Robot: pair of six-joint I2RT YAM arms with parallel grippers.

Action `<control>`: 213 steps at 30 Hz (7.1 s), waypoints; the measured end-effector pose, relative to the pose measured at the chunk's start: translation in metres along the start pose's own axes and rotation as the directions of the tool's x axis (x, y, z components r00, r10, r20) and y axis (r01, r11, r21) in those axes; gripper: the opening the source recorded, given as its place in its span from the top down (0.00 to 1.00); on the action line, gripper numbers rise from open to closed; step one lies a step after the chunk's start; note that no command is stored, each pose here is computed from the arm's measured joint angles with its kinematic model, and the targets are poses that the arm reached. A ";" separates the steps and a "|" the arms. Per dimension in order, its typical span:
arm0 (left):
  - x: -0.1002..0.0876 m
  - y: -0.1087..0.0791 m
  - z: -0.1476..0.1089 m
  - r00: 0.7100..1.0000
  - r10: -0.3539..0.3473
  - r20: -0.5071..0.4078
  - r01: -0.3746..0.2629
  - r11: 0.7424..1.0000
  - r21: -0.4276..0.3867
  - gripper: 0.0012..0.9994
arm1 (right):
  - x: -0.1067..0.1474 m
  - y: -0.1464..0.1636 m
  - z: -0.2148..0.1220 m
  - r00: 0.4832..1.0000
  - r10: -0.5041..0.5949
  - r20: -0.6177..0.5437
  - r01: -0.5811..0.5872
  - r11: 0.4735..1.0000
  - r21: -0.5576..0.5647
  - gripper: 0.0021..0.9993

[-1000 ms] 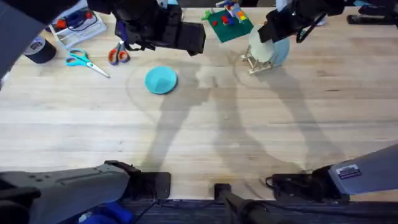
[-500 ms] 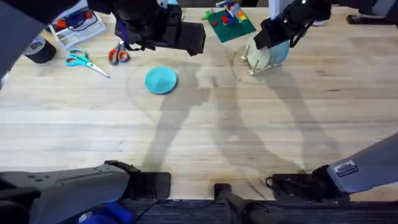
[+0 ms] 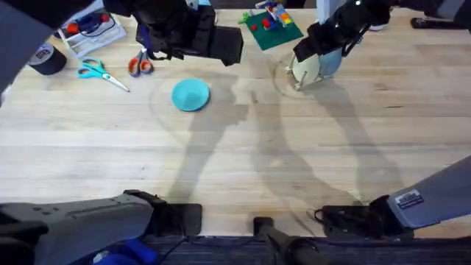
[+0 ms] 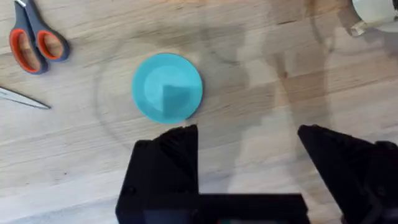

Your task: Pick up the plates from the table one by one and place each into a slot on the dish rack.

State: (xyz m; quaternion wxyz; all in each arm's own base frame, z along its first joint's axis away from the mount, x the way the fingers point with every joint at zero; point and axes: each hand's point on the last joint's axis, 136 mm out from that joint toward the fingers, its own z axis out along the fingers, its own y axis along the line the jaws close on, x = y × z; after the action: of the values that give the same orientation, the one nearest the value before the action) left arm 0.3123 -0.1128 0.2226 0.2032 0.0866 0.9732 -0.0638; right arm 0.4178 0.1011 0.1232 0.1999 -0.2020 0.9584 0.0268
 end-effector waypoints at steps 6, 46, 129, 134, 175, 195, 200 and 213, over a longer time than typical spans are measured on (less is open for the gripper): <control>0.000 0.000 0.000 1.000 0.000 0.000 0.000 1.000 0.000 0.02 | -0.001 0.000 0.000 1.000 0.000 0.003 0.000 1.000 0.000 0.41; 0.000 0.000 0.000 1.000 0.000 0.000 0.000 1.000 0.000 0.02 | -0.056 0.000 -0.212 0.958 -0.023 0.286 0.007 0.998 0.056 0.00; -0.007 0.136 -0.061 0.949 -0.282 0.140 0.249 0.944 0.218 0.96 | -0.019 0.009 -0.251 0.959 -0.022 0.281 0.007 0.998 0.055 0.00; -0.013 0.123 -0.058 0.951 -0.279 0.137 0.225 0.921 0.318 0.96 | -0.018 0.009 -0.251 0.961 -0.021 0.274 0.007 0.999 0.053 0.00; 0.008 0.136 0.029 0.991 -0.126 -0.032 0.121 0.800 0.588 0.96 | -0.017 0.009 -0.251 0.962 -0.021 0.273 0.007 0.999 0.053 0.00; 0.010 0.138 0.038 0.992 -0.121 -0.047 0.125 0.795 0.594 0.96 | -0.017 0.009 -0.251 0.962 -0.021 0.273 0.007 0.999 0.053 0.00; 0.013 0.140 0.048 0.989 -0.129 -0.075 0.148 0.783 0.604 0.96 | -0.017 0.009 -0.251 0.962 -0.021 0.273 0.007 0.999 0.053 0.00; 0.025 0.149 0.091 0.972 -0.155 -0.177 0.233 0.740 0.631 0.96 | -0.017 0.009 -0.251 0.962 -0.021 0.273 0.007 0.999 0.053 0.00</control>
State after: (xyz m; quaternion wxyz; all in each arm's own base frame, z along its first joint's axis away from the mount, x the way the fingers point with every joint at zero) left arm 0.3540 0.0219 0.1161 0.0979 0.0529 0.9045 -0.4116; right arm 0.3354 0.0830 0.3602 0.3357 -0.1979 0.9205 0.0282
